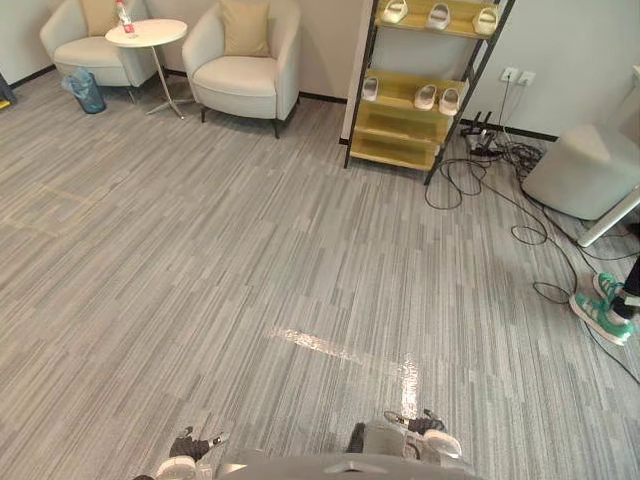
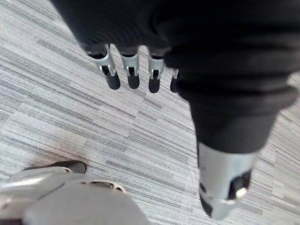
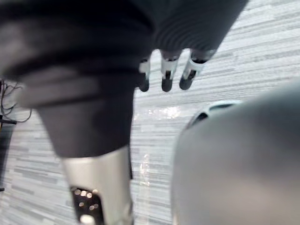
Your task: Pick up cushions and gather them together orderly.
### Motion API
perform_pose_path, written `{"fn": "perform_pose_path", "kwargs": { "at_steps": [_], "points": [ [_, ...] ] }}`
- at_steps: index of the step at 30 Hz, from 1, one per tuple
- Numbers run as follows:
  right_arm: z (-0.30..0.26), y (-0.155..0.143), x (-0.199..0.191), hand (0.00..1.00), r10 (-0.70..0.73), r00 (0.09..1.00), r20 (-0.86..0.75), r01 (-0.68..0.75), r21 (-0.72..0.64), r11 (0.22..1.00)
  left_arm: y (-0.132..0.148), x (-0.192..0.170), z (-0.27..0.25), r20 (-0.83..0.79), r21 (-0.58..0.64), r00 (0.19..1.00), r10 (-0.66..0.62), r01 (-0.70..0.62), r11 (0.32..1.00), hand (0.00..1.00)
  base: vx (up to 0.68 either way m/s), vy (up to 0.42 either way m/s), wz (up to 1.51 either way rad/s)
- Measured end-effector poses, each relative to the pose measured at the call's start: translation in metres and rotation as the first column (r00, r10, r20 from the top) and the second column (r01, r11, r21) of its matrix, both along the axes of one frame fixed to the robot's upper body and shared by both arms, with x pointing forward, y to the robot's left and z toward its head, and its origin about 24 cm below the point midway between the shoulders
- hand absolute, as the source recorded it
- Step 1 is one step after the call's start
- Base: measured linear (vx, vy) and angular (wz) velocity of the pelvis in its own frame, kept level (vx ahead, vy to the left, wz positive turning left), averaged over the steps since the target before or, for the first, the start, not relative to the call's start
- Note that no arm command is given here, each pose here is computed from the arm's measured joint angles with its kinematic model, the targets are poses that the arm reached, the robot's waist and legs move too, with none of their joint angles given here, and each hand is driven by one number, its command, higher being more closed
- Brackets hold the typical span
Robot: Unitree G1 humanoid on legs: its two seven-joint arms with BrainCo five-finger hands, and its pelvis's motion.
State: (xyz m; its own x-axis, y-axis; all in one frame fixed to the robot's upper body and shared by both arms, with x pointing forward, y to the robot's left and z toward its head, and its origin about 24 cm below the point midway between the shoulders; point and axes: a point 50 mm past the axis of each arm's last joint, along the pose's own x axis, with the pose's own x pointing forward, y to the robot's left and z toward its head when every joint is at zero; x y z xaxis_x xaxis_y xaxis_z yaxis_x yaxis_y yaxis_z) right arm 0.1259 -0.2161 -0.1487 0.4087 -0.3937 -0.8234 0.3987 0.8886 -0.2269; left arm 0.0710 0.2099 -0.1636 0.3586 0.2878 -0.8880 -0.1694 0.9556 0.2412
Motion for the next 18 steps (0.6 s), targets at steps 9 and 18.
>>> {"fn": "perform_pose_path", "kwargs": {
  "at_steps": [9, 18],
  "points": [
    [-0.001, -0.023, -0.013, 0.00, -0.019, 0.999, -0.045, 0.017, -0.044, 0.999, -0.019, -0.003, -0.005, -0.022, -0.049, 1.000, 0.002, -0.004, 0.999, 0.00, 0.28, -0.244, 0.01],
    [-0.004, -0.019, -0.023, 0.00, -0.034, 0.997, -0.070, 0.032, -0.029, 0.999, -0.018, 0.003, -0.002, 0.019, -0.052, 1.000, -0.014, 0.015, 0.999, 0.00, 0.20, 0.053, -0.30]
  ]
}}
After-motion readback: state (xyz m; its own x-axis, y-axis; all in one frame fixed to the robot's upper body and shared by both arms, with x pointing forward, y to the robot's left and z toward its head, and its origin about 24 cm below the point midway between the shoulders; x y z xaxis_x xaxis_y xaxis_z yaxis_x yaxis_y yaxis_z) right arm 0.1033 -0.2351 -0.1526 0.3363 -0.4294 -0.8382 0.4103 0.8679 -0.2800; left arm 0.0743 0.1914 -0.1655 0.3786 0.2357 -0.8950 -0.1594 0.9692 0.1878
